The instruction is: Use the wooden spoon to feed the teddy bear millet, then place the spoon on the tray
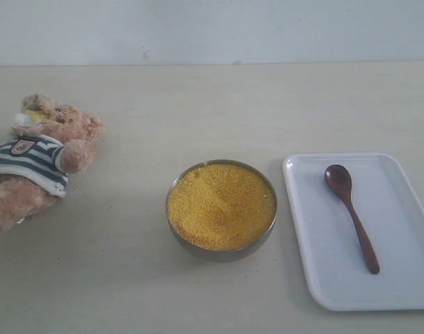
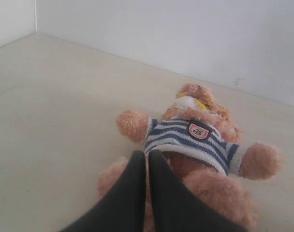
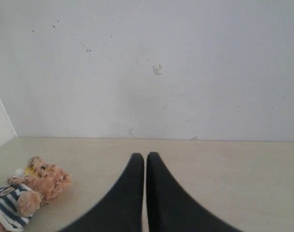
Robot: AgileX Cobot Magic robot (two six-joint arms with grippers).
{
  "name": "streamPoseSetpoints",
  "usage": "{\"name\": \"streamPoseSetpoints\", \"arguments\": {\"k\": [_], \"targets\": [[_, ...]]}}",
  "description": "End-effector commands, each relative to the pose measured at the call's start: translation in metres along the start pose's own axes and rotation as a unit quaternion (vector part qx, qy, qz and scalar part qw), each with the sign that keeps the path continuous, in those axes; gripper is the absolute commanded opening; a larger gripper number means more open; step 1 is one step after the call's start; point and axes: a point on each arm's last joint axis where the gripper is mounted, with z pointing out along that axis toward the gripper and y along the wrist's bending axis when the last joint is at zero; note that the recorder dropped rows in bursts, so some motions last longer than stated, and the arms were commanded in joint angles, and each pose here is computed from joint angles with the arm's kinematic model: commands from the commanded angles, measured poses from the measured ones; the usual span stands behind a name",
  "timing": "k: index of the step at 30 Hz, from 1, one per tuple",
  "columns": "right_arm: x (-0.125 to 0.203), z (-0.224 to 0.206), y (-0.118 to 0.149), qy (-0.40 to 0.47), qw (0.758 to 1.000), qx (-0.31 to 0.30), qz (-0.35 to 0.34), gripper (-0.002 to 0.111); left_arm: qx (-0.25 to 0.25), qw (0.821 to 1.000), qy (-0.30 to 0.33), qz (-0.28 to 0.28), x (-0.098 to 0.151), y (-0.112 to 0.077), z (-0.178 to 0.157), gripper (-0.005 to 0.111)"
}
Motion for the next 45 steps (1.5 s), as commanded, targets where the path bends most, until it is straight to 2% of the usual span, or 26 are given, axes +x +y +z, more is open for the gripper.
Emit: {"name": "streamPoseSetpoints", "arguments": {"k": [1, 5, 11, 38, 39, 41, 45], "targets": [[-0.0005, -0.0004, 0.0000, -0.003, 1.000, 0.000, -0.003, 0.001, -0.001, 1.000, 0.002, -0.002, 0.0014, 0.0003, 0.0002, 0.004], [-0.0005, -0.0004, 0.0000, -0.003, 1.000, 0.000, -0.003, 0.001, 0.004, 1.000, 0.002, 0.018, 0.0015, -0.0006, 0.0002, 0.004], [-0.0005, -0.0004, 0.0000, -0.003, 1.000, 0.000, -0.002, 0.001, 0.039, 0.996, 0.003, 0.084, 0.0022, -0.0068, -0.0001, 0.004], [-0.0006, -0.0004, 0.0000, -0.004, 1.000, 0.000, -0.003, 0.001, 0.037, 0.995, 0.009, 0.087, 0.0033, -0.0064, -0.0001, 0.004], [-0.0006, -0.0004, 0.0000, -0.004, 1.000, 0.000, -0.012, 0.001, 0.037, 0.995, 0.009, 0.087, 0.0033, -0.0064, -0.0001, 0.004], [-0.0006, -0.0004, -0.0001, -0.004, 0.997, 0.001, -0.073, 0.001, 0.037, 0.995, 0.009, 0.087, 0.0033, -0.0064, -0.0001, 0.004], [0.0055, -0.0036, -0.0051, 0.032, 0.994, 0.025, -0.101, 0.001, 0.037, 0.995, 0.009, 0.087, 0.0033, -0.0064, -0.0001, 0.004]]}}
